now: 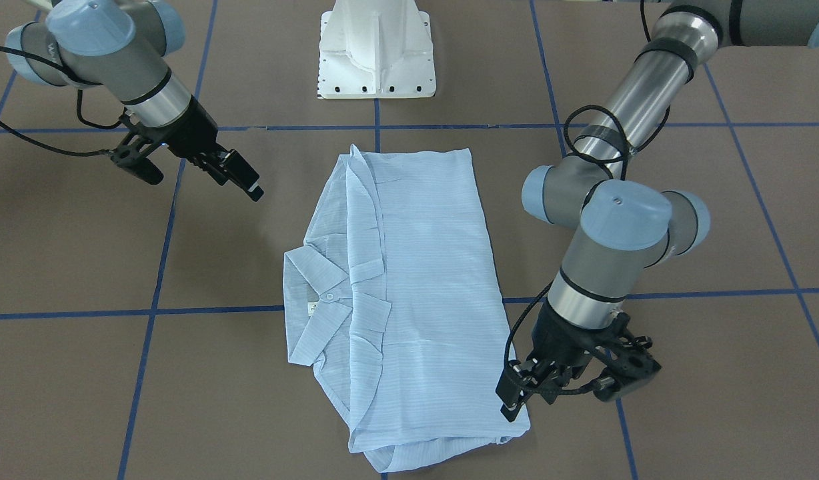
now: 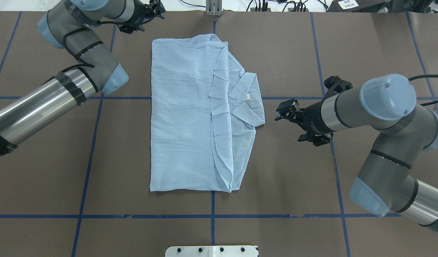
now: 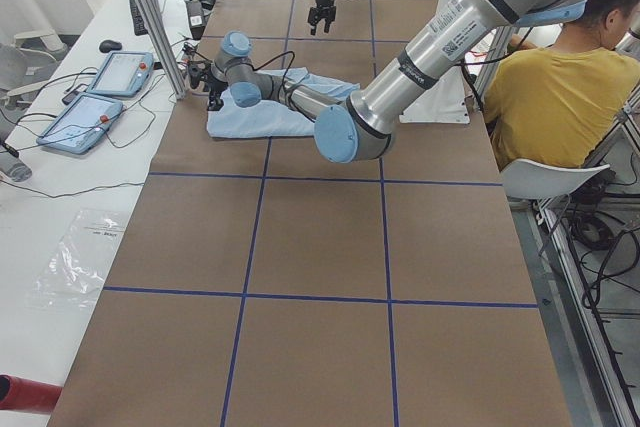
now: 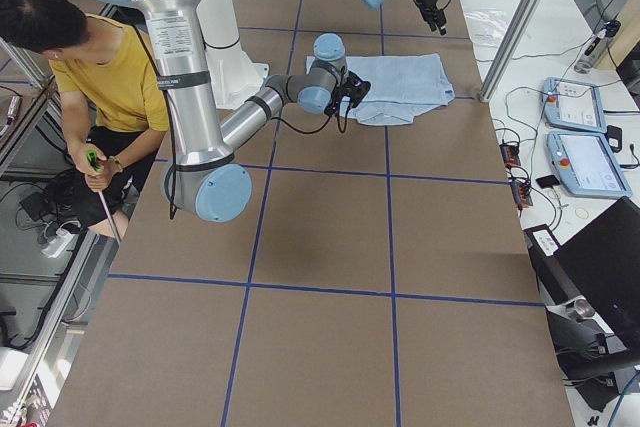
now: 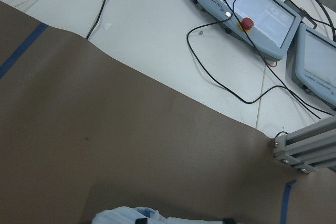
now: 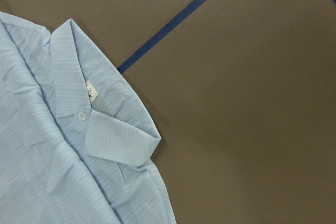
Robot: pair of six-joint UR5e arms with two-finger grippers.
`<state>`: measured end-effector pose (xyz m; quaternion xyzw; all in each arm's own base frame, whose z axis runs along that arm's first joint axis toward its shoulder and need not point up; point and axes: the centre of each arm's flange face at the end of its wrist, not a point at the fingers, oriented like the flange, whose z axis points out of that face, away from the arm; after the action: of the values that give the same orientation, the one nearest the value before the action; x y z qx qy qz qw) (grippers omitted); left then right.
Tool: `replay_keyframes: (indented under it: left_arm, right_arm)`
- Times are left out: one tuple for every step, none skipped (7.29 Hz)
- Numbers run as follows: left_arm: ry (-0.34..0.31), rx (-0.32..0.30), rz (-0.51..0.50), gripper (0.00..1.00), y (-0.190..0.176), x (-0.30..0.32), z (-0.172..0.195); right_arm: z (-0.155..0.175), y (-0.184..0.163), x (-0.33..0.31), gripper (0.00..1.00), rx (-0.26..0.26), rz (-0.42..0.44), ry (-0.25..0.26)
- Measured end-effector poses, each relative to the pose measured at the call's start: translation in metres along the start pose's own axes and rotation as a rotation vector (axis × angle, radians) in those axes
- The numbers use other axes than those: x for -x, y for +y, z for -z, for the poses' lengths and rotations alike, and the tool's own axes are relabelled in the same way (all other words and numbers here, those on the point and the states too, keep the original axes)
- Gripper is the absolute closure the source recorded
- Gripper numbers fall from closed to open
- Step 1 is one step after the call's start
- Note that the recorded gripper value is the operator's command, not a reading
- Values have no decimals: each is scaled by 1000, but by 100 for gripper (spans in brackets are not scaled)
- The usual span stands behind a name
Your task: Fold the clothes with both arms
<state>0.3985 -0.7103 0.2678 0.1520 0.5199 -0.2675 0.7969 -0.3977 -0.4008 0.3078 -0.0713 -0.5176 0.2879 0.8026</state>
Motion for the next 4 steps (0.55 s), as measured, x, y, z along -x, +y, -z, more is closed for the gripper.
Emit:
replay_keyframes:
  left_arm:
    - [21,21,-1,0,-1,15,19]
    - [30,28,-2,1,-2,24,28]
    - [31,27,-15,1,-4,32,33]
    - [30,23,-41,1,-6,43,39]
  right_arm:
    - [-20,39,2,0,1,42,2]
    - [-37,78,6,0,7,80,21]
    - [-51,115,18,0,5,122,59]
    - [-61,149,30,0,-6,196,110]
